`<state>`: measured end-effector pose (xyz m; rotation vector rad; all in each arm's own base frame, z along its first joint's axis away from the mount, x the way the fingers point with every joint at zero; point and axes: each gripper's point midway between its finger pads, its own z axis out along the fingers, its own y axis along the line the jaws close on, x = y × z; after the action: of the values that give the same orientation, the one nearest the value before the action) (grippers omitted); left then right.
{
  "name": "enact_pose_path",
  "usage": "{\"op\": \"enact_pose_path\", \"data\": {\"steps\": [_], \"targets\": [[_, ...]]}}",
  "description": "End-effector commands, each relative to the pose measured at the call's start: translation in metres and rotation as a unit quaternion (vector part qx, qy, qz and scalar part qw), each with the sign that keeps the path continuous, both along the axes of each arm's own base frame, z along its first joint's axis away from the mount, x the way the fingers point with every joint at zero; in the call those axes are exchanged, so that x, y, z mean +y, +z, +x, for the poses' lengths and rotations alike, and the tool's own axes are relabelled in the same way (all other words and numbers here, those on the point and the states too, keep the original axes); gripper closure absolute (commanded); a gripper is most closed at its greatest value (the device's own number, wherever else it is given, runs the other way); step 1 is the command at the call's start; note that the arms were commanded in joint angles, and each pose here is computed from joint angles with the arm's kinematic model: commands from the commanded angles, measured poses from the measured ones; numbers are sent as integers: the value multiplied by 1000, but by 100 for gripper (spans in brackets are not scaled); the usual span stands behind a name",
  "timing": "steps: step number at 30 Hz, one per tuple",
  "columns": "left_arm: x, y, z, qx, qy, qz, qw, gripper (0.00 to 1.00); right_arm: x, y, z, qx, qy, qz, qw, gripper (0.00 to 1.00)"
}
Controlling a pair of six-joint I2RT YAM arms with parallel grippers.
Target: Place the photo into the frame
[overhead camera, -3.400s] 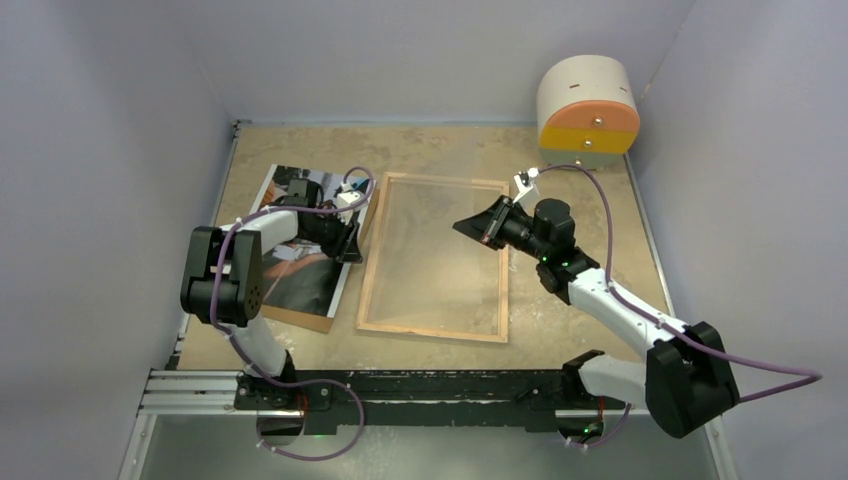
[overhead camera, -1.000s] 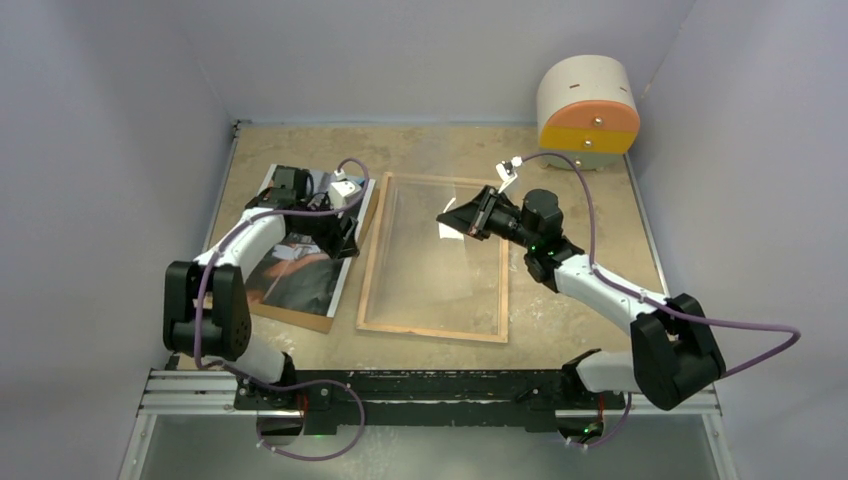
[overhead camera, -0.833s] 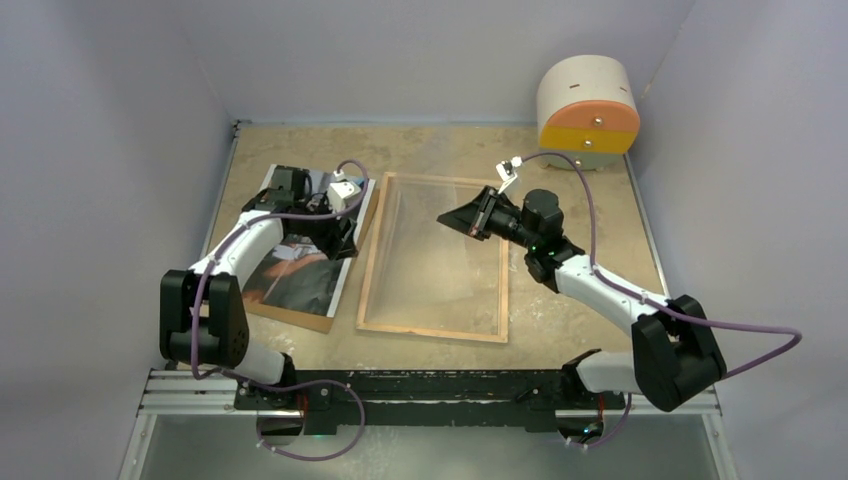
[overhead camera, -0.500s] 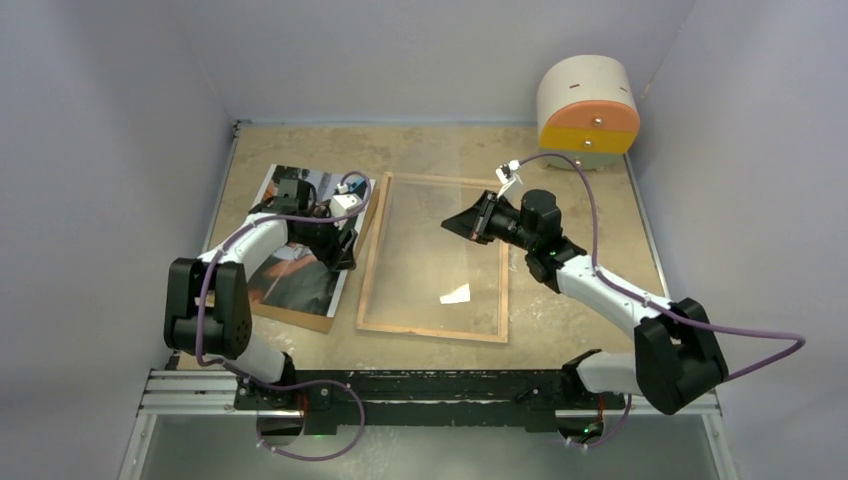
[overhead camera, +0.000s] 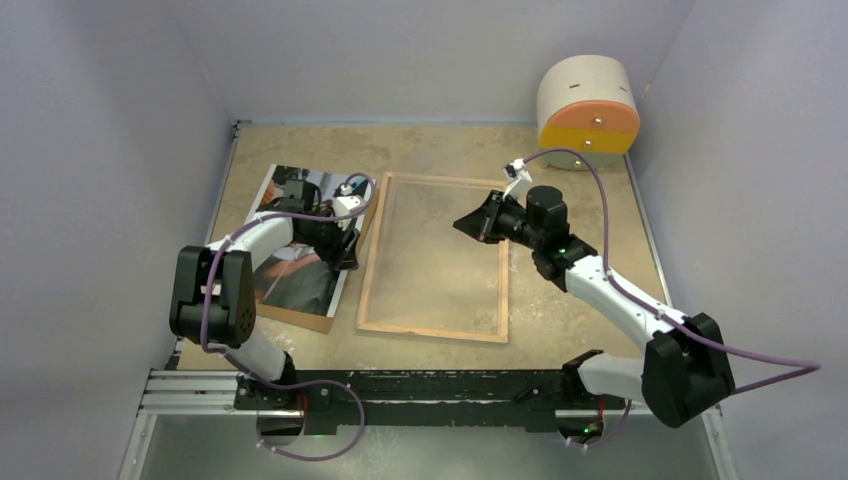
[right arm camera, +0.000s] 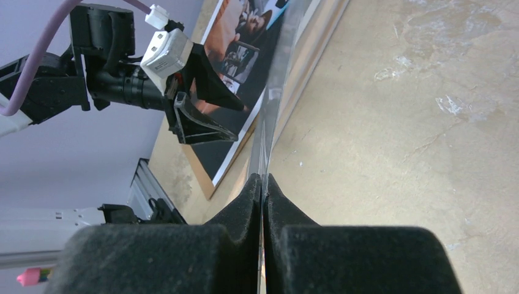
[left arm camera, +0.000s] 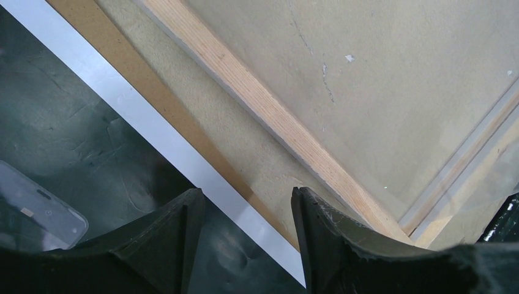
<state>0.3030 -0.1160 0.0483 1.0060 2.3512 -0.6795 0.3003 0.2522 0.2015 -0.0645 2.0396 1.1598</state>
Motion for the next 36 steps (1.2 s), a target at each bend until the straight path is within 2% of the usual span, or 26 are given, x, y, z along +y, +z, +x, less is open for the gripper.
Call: {"op": "enact_pose_path", "data": {"steps": [1,13,19,24,27,33,36], "targets": [[-6,-4,2,0,-3,-9,1000,42,-8,18,1,-38,-11,-16,999,100],[-8,-10,2,4,-4,-8,1000,43,-11,6,-2,-21,-19,-16,999,100],[-10,-10,2,6,-4,-10,1000,44,-14,-9,-2,11,-31,-25,999,100],[-11,-10,1,6,-5,-10,1000,44,-17,-27,-6,39,-46,-24,998,90],[-12,-10,2,7,-5,-10,1000,44,-19,-31,-6,47,-53,-22,997,75],[-12,-13,2,10,-4,-7,1000,46,-20,-37,-6,60,-59,-21,996,57],[-12,-13,2,10,-5,-6,1000,46,-22,-39,-6,61,-62,-22,996,51]]}}
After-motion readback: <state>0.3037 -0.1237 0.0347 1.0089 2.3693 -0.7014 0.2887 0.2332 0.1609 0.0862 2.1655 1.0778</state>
